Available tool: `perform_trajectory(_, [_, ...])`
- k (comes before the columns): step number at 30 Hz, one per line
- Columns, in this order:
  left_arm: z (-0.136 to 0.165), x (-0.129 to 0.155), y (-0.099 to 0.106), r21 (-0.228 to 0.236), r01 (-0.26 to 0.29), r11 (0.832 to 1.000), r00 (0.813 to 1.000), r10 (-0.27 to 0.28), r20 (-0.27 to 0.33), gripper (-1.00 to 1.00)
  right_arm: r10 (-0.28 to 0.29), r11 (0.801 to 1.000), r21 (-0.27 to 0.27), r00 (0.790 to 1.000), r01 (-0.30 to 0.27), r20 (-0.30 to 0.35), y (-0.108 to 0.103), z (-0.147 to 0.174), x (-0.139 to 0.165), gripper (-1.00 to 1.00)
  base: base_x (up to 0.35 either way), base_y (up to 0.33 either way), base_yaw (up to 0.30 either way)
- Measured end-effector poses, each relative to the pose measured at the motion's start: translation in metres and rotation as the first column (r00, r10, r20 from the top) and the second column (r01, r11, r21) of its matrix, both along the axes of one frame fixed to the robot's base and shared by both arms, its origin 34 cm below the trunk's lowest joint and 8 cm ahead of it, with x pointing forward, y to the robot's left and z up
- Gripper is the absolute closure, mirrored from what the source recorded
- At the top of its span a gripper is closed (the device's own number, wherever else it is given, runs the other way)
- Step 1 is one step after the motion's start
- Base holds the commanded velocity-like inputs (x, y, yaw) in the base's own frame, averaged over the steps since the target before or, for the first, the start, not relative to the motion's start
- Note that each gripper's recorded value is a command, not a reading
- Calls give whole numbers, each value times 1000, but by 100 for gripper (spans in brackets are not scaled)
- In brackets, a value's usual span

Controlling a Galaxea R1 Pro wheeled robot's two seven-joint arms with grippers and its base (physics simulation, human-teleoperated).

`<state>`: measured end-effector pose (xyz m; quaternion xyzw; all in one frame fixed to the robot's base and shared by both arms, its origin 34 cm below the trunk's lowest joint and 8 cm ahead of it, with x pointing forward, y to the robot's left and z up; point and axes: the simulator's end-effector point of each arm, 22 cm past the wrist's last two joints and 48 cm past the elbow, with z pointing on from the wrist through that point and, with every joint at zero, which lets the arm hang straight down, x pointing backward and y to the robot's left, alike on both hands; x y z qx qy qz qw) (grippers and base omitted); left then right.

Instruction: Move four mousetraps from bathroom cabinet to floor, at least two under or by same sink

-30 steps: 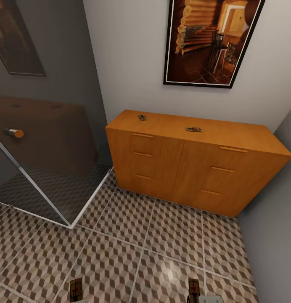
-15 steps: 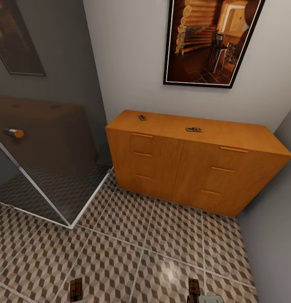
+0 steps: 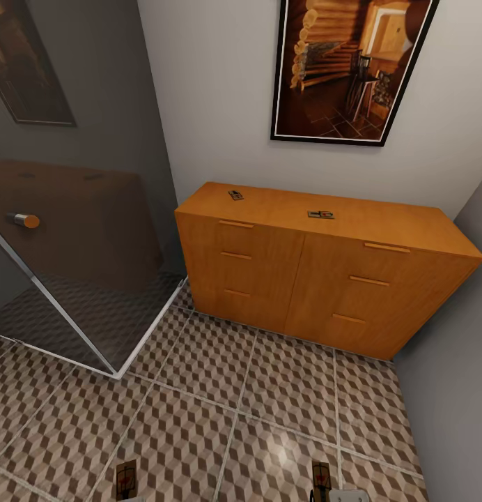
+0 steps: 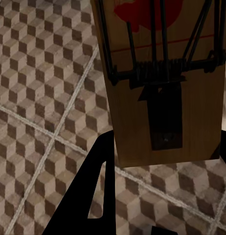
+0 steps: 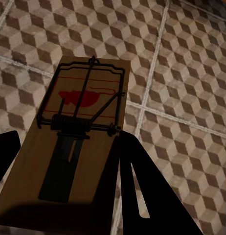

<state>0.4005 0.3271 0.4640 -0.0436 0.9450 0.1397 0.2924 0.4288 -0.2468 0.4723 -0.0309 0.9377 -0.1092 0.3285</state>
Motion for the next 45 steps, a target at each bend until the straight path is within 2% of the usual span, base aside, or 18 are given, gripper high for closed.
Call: perform_trajectory(45, [0, 0, 0, 0, 0, 1000, 1000, 0, 0, 100, 0, 1000, 0, 1000, 0, 0, 0, 0, 0, 100, 0, 0, 0])
